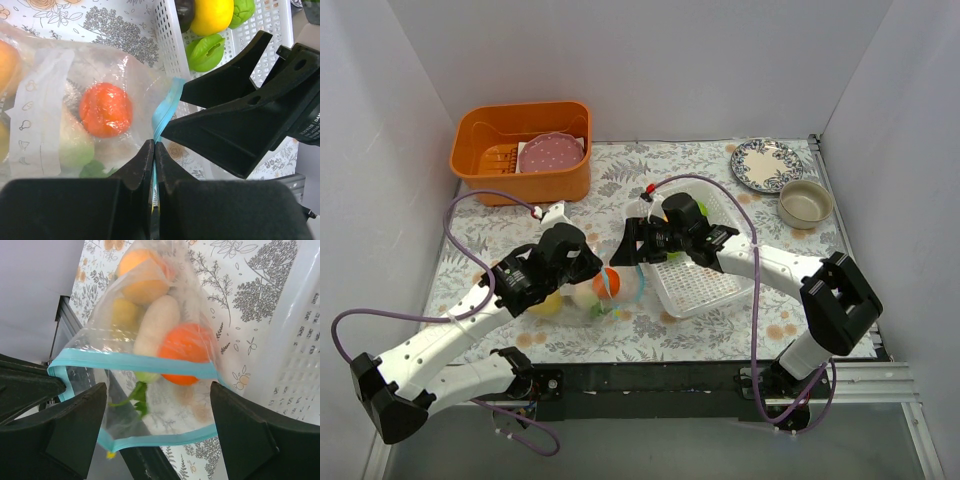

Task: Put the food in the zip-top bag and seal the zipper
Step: Place the fake fruit in the zipper food storage bag.

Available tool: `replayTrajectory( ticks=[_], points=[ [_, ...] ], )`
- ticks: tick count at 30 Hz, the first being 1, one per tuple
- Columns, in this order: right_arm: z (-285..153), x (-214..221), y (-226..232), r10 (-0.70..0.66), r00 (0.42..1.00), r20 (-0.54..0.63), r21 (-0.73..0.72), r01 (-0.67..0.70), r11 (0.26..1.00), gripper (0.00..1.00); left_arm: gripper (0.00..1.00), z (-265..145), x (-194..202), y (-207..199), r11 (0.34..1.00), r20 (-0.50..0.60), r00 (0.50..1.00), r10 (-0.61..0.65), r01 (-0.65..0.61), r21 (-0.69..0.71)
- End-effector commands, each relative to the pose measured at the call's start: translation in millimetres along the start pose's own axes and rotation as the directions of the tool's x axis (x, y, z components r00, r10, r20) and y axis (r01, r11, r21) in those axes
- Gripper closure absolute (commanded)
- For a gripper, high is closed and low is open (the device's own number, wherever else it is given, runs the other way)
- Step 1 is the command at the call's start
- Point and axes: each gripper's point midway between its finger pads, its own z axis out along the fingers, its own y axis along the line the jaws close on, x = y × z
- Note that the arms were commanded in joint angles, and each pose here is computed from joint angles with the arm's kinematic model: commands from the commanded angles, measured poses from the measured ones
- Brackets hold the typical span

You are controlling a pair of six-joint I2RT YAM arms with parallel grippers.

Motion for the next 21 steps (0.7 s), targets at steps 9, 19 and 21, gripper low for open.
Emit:
replayTrajectory(
  ticks=[9, 19, 21],
  points=[
    [-37, -29, -11, -0.078, 0.986, 0.145, 0.189, 0.050, 0.981, 0.09, 1.00, -9, -13, -5, 1.000, 0.045, 0.999, -0.006, 0.005, 0.017],
    [-94, -56, -57, -0.135, 0.947, 0.293, 0.455, -0.014, 0.891, 0.08, 1.00, -11, -14, -5, 1.000, 0.048, 0.999, -0.015, 0.014, 0.022],
    [-105, -55, -73, -0.108, 0.951, 0.291, 0.514, -0.061, 0.856, 0.07, 1.00, -11, -14, -5, 1.000, 0.048, 0.999, -0.015, 0.014, 0.022]
  ],
)
